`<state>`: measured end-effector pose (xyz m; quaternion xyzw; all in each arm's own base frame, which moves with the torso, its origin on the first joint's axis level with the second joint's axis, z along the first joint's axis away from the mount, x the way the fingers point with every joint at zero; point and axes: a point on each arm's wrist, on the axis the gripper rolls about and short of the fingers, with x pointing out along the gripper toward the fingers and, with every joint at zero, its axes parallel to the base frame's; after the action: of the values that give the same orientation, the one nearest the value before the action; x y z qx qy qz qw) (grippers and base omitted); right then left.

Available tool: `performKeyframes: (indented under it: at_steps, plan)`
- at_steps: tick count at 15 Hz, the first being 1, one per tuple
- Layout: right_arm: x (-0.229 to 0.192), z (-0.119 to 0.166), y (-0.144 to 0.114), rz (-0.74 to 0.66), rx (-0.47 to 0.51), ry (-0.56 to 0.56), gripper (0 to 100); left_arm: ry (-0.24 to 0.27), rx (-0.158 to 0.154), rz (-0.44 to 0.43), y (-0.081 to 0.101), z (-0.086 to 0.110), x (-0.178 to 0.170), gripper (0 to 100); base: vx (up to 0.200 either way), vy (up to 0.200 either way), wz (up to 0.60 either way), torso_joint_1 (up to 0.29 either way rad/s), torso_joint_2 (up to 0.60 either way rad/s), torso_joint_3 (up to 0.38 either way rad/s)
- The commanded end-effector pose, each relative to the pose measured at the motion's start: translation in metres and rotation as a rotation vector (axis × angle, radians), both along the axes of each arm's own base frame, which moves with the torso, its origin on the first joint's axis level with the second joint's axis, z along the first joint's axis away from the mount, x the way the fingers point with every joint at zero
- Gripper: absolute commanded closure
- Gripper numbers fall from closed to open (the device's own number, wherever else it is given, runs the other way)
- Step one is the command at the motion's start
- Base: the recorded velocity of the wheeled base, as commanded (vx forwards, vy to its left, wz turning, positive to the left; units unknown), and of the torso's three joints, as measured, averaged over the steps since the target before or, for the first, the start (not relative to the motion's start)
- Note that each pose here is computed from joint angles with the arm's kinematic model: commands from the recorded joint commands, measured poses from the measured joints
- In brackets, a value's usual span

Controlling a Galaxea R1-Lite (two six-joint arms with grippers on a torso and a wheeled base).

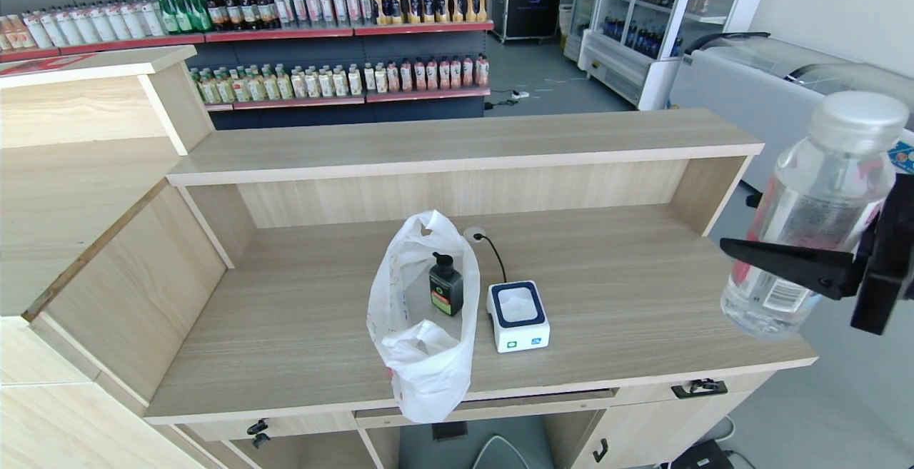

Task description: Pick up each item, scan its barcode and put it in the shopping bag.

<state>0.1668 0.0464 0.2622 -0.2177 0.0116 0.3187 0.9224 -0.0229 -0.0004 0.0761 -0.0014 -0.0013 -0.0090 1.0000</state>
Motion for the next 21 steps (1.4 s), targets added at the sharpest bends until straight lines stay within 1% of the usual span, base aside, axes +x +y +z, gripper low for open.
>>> performKeyframes:
  at_steps: [1,2,4,7,10,12,13,15,18,20,21]
  plan:
    - [0.053,-0.041,-0.026,-0.166,-0.191,-0.051,100,-0.001,0.000,0.000,0.000,0.000,0.000,0,0.000,0.000,0.00,0.000,0.00,0.000]
    - [0.066,-0.051,-0.034,-0.195,-0.256,-0.137,100,-0.001,0.000,0.000,0.000,0.000,0.000,0,0.000,0.000,0.00,0.000,0.00,0.000]
    - [0.084,-0.060,-0.038,-0.206,-0.345,-0.263,100,-0.001,0.000,0.000,0.000,0.000,0.000,0,0.000,0.000,0.00,0.000,0.00,0.000]
    - [0.096,-0.069,-0.037,-0.184,-0.424,-0.305,100,-0.001,0.000,0.000,0.000,0.000,0.000,0,0.000,0.000,0.00,0.000,0.00,0.000]
    - [0.102,-0.082,-0.036,-0.165,-0.473,-0.311,100,-0.001,0.000,0.000,0.000,0.000,0.000,0,0.000,0.000,0.60,0.002,0.00,0.001]
    - [0.108,-0.090,-0.035,-0.153,-0.474,-0.311,100,-0.001,0.000,0.000,0.000,0.000,0.000,0,0.000,0.000,0.60,0.007,0.00,0.007]
    - [0.112,-0.095,-0.035,-0.118,-0.464,-0.314,100,-0.001,0.000,0.000,0.000,0.000,0.000,0,0.000,0.000,0.60,0.007,0.01,-0.002]
    - [0.120,-0.113,-0.031,0.047,-0.436,-0.327,100,-0.001,0.000,0.000,0.000,0.000,0.000,0,0.000,0.000,0.00,0.000,0.00,0.000]
    - [0.132,-0.137,-0.034,0.216,-0.483,-0.404,100,-0.001,0.000,0.000,0.000,0.000,0.000,0,0.000,0.000,0.00,0.000,0.00,0.000]
    - [0.138,-0.149,-0.041,0.284,-0.547,-0.463,100,-0.001,0.000,0.000,0.000,0.000,0.000,0,0.000,0.000,0.00,0.000,0.00,0.000]
    - [0.140,-0.154,-0.042,0.317,-0.560,-0.481,100,-0.001,0.000,0.000,0.000,0.000,0.000,0,0.000,0.000,0.00,0.000,0.00,0.000]
